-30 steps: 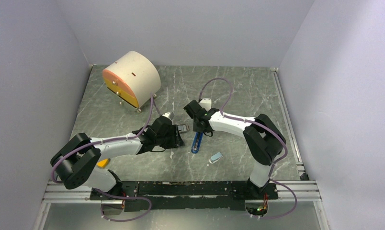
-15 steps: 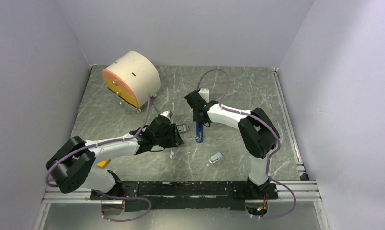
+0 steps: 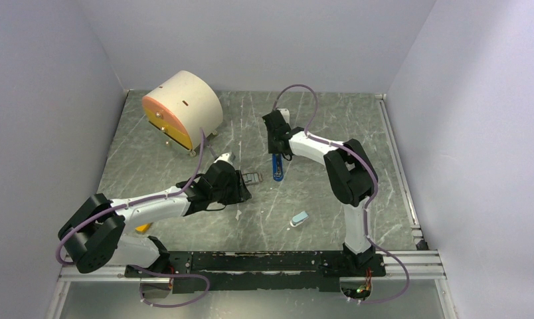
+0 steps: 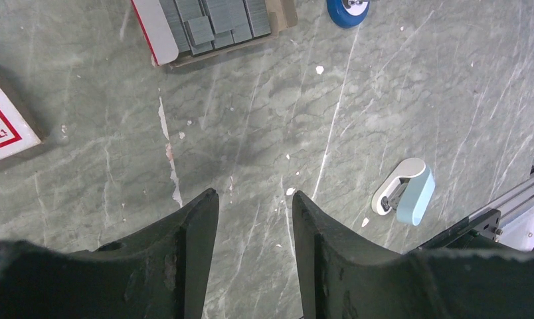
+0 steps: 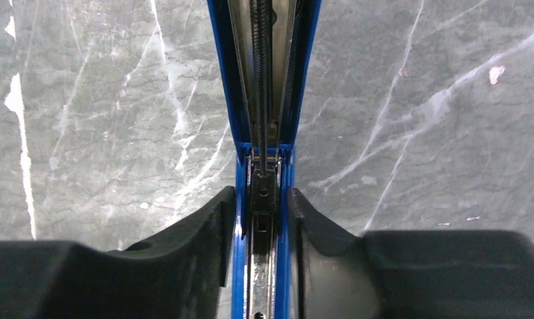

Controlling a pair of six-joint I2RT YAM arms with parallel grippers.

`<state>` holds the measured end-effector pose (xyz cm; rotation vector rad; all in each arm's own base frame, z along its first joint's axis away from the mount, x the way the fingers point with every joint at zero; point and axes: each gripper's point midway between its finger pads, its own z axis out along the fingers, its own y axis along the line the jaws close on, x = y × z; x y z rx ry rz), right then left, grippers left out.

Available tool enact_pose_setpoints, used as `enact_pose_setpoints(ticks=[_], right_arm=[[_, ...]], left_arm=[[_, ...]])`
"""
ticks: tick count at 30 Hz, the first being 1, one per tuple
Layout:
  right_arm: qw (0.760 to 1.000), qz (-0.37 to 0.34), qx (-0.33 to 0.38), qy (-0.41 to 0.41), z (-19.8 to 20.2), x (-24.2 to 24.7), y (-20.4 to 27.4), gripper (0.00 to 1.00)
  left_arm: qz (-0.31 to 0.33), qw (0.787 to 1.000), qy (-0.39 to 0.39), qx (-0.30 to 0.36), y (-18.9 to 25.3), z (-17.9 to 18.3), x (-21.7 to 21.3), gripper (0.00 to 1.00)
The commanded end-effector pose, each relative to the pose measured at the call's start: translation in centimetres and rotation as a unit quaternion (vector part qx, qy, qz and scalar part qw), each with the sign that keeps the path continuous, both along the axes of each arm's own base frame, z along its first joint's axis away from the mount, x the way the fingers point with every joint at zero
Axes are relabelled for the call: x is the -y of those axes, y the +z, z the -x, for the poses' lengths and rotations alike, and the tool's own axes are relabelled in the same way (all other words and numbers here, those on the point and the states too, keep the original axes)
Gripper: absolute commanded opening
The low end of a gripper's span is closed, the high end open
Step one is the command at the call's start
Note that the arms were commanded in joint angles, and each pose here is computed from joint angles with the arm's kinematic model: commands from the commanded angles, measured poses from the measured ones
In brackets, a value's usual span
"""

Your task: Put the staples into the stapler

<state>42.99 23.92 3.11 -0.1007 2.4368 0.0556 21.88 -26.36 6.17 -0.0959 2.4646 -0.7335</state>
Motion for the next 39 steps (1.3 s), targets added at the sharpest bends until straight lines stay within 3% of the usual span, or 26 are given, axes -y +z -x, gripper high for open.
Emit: enact_pose_setpoints(ticks=[1, 6, 10, 16, 23, 27, 32, 39], right_arm=[[1.000, -0.015, 0.016, 0.007, -0.6, -0.7, 2.1, 0.42], [0.999, -0.035, 0.028, 0.004, 0.1, -0.4, 5.0, 0.62], [0.998, -0.044, 0.035, -0.008, 1.4, 0.7, 7.7, 0.65], [0.998, -0.031, 0.024, -0.046, 6.6, 5.0, 9.6, 0.72], [0.993, -0.015, -0.058, -0.104, 15.5, 9.9, 6.7, 0.76], [0.987, -0.044, -0.094, -0.124, 19.6, 10.1, 5.2, 0.78], [0.971, -0.090, -0.132, -0.180, 22.8, 9.9, 4.2, 0.79], [0.923, -0.177, -0.161, -0.302, 25.0, 9.0, 3.7, 0.77]], left_arm=[[0.011, 1.000, 0.012, 0.011, 1.1, -0.8, 0.3, 0.51], [0.016, 1.000, 0.010, 0.014, 1.5, -0.8, 0.4, 0.52], [0.028, 0.999, 0.010, 0.027, 2.2, -0.7, 0.3, 0.56], [0.044, 0.997, 0.012, 0.060, 3.6, -0.6, -0.5, 0.74], [0.073, 0.989, -0.030, 0.122, 5.7, -0.8, 0.4, 0.97], [0.083, 0.985, -0.054, 0.142, 6.3, -0.8, 1.0, 0.97], [0.108, 0.980, -0.065, 0.155, 7.1, -1.2, 2.3, 0.89], [0.122, 0.981, -0.085, 0.123, 5.6, -0.5, 3.4, 0.88]])
